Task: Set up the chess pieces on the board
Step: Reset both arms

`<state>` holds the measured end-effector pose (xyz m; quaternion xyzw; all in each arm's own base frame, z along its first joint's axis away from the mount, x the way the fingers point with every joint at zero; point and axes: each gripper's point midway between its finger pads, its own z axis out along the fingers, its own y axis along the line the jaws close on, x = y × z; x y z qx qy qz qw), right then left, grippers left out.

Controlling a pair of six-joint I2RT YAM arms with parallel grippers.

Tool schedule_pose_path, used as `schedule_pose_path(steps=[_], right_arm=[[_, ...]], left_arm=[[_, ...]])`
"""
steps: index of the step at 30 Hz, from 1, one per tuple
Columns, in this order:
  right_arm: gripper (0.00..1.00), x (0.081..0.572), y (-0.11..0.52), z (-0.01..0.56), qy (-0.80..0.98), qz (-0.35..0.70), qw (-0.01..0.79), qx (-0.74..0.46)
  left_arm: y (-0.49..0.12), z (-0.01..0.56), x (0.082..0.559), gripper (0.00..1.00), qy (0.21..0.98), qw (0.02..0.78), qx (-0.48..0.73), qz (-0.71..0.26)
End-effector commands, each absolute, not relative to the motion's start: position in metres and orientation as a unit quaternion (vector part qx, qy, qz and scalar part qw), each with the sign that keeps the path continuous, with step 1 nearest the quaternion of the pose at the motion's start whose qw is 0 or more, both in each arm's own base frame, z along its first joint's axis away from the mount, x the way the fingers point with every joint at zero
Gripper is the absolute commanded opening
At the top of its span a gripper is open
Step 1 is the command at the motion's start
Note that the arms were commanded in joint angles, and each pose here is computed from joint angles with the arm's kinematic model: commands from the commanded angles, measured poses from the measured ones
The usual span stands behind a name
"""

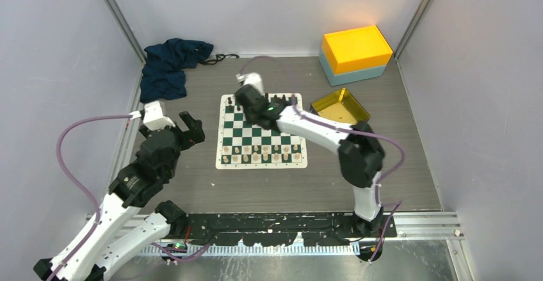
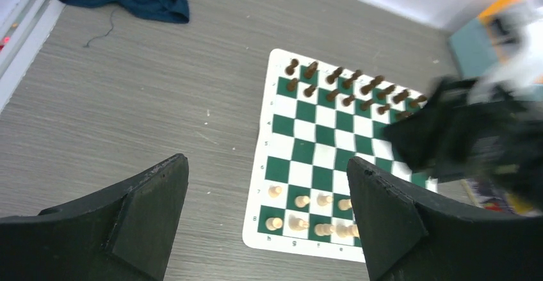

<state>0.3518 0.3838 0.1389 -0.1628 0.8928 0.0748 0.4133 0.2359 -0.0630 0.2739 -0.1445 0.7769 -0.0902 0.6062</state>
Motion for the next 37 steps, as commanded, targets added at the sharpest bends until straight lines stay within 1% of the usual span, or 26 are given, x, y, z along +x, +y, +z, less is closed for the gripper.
schedule_pose_path(steps=[1,2,5,8,9,13,15,16,18,24,30,37], right_arm=[[0.39,0.401,0.283,0.195,0.864,0.039,0.499,-0.056],[0.40,0.404,0.260,0.196,0.863,0.023,0.502,-0.043],[0.49,0.405,0.197,0.202,0.856,-0.026,0.517,-0.004],[0.55,0.399,0.149,0.202,0.849,-0.056,0.524,0.031],[0.60,0.397,0.137,0.204,0.845,-0.058,0.529,0.044],[0.86,0.383,0.096,0.207,0.825,-0.087,0.551,0.091],[0.96,0.376,0.085,0.203,0.817,-0.100,0.557,0.110],[0.98,0.374,0.082,0.200,0.817,-0.103,0.556,0.114],[1.00,0.370,0.078,0.192,0.817,-0.108,0.552,0.124],[1.00,0.364,0.067,0.174,0.819,-0.137,0.540,0.138],[1.00,0.360,0.067,0.173,0.815,-0.123,0.548,0.141],[1.00,0.359,0.066,0.169,0.815,-0.122,0.548,0.140]], left_arm=[[-0.068,0.255,0.263,0.94,0.771,0.614,-0.161,-0.054],[-0.069,0.251,0.269,0.94,0.771,0.613,-0.167,-0.044],[-0.072,0.237,0.288,0.95,0.776,0.605,-0.178,-0.005],[-0.075,0.233,0.303,0.96,0.770,0.608,-0.191,0.017],[-0.075,0.233,0.308,0.96,0.766,0.612,-0.193,0.023],[-0.069,0.236,0.321,0.99,0.750,0.629,-0.196,0.062],[-0.064,0.232,0.327,1.00,0.748,0.629,-0.198,0.077],[-0.061,0.228,0.330,1.00,0.748,0.628,-0.199,0.084],[-0.055,0.218,0.335,1.00,0.750,0.623,-0.203,0.092],[-0.045,0.192,0.348,1.00,0.751,0.622,-0.190,0.116],[-0.049,0.166,0.353,1.00,0.759,0.618,-0.171,0.115],[-0.048,0.158,0.354,1.00,0.760,0.616,-0.167,0.122]])
